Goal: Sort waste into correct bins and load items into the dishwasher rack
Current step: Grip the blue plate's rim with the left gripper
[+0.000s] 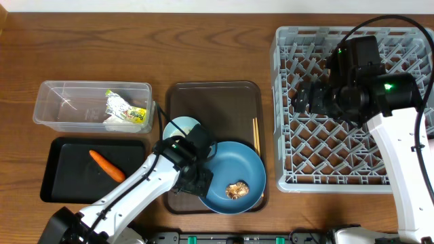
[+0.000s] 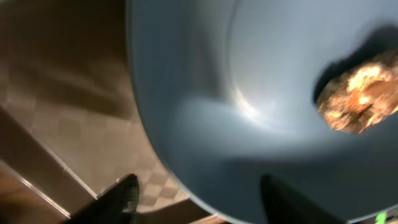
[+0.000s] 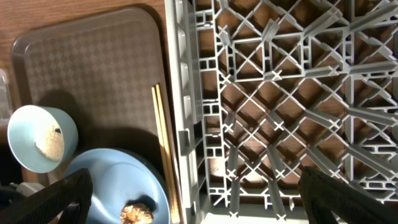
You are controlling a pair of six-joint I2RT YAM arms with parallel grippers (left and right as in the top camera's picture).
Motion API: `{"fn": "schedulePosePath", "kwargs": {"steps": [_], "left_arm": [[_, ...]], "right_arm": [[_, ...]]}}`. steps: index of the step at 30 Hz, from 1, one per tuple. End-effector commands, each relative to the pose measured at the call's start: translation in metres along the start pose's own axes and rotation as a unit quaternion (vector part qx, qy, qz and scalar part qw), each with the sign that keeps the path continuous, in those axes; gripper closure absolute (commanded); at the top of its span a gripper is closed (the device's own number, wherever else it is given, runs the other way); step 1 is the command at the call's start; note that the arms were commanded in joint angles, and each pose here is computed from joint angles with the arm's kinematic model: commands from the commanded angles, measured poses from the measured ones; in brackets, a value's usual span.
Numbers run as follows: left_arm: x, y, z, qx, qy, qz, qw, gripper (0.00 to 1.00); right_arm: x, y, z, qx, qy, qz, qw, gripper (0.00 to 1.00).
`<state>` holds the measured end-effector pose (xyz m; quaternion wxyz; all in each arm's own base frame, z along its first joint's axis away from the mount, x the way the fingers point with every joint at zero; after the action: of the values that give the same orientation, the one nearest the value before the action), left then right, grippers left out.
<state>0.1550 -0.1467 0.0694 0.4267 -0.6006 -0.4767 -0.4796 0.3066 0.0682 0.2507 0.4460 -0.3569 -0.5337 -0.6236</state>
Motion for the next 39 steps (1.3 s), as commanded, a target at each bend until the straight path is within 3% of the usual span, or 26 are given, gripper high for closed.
{"fn": "schedulePosePath", "kwargs": {"steps": [1, 28, 31, 32, 35, 37, 39], "left_arm": [[-0.001, 0.002, -0.002, -0.012, -0.003, -0.002, 1.000, 0.54], [-0.013, 0.011, 0.000, 0.018, -0.001, -0.025, 1.000, 0.64], [-0.013, 0.013, -0.001, 0.017, -0.004, -0.030, 0.999, 0.81], [-0.013, 0.013, -0.001, 0.017, -0.004, -0.030, 0.999, 0.81], [-0.013, 0.013, -0.001, 0.016, -0.003, -0.031, 0.999, 0.81], [-0.013, 0.015, 0.003, 0.017, 0.010, -0.037, 0.999, 0.67], [-0.014, 0.016, 0.008, 0.018, 0.029, -0.042, 0.999, 0.65]], "right_arm": [[0.000, -0.002, 0.002, -0.004, 0.002, 0.002, 1.000, 0.01], [0.000, -0.002, 0.002, -0.004, 0.002, 0.003, 1.000, 0.01], [0.000, -0.002, 0.002, -0.004, 0.002, 0.002, 1.000, 0.01], [0.000, -0.002, 0.002, -0.004, 0.003, 0.004, 1.000, 0.01], [0.000, -0.003, 0.002, -0.005, 0.003, 0.006, 1.000, 0.01], [0.000, -0.003, 0.002, -0.004, 0.003, 0.006, 1.000, 0.01], [0.000, -0.003, 0.002, -0.005, 0.003, 0.006, 1.000, 0.01]]}}
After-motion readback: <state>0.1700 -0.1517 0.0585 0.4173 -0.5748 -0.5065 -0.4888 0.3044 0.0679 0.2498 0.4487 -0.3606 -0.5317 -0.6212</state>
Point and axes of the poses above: each gripper's point midway between its finger pads, its own x axis back along the fingers, its own z axis along the line the jaws close on, y = z × x, the point moved 3 cm from there along x, back along the fingers, and after that the axes turned 8 degrees about x, right-handed, at the moved point
